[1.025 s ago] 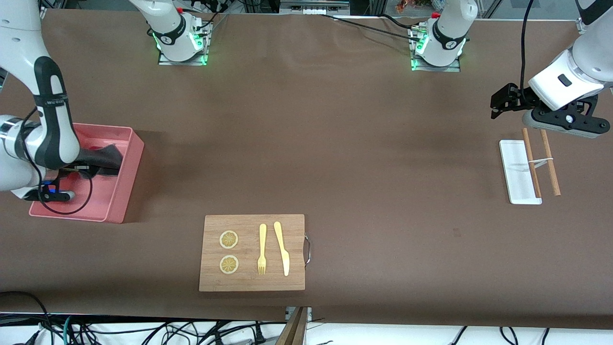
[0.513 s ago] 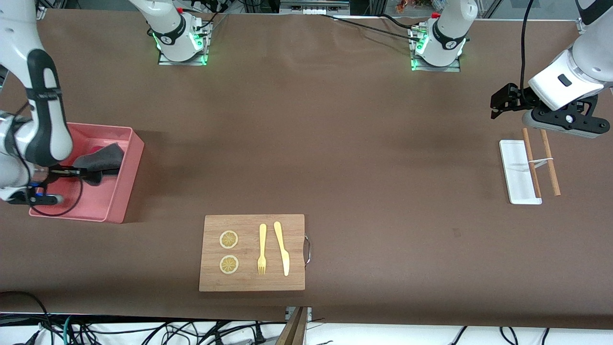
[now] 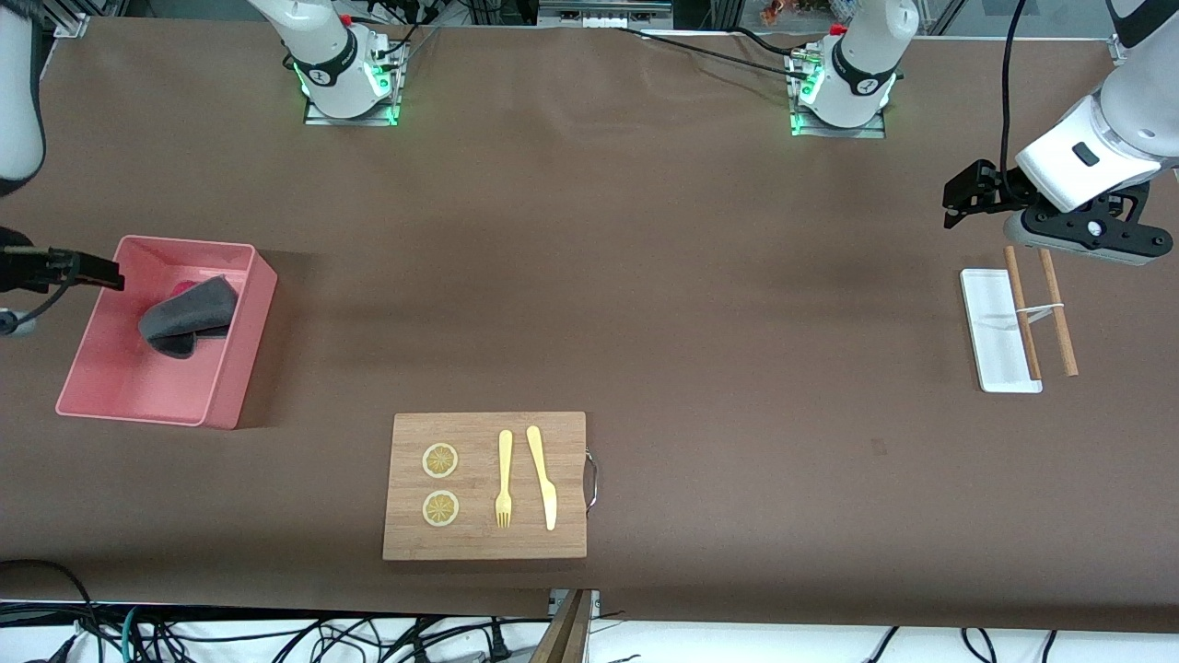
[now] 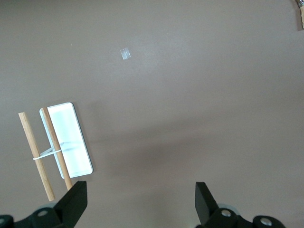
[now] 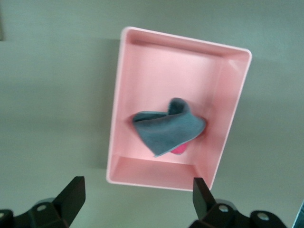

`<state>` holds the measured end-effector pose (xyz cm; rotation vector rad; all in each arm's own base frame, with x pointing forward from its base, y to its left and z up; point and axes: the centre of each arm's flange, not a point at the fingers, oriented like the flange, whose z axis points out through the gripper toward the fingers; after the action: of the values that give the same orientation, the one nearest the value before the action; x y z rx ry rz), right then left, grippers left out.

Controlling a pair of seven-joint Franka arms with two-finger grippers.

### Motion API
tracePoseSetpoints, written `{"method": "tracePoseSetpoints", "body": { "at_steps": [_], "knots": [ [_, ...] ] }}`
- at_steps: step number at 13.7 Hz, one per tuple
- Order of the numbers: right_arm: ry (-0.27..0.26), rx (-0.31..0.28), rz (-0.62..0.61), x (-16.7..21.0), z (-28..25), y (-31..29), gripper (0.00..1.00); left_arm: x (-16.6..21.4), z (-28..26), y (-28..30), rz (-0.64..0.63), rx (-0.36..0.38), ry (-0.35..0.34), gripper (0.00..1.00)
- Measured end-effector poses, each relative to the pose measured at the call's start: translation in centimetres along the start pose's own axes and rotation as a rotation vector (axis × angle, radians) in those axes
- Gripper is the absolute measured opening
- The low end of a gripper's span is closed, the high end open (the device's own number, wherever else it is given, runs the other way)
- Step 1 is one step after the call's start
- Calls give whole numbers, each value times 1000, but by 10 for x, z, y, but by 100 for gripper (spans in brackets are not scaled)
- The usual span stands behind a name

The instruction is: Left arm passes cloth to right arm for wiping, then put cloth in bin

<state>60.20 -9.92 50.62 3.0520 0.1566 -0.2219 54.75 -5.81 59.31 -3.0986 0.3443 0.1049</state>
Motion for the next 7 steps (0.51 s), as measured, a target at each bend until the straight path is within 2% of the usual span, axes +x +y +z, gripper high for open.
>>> {"method": "tracePoseSetpoints", "body": {
  "at_steps": [4, 7],
  "knots": [
    [33, -3, -118, -10, -43, -70, 100, 0, 0, 0, 0, 0, 0, 100],
    [105, -18, -132, -16, -80, -79, 100, 0, 0, 0, 0, 0, 0, 100]
  ]
}}
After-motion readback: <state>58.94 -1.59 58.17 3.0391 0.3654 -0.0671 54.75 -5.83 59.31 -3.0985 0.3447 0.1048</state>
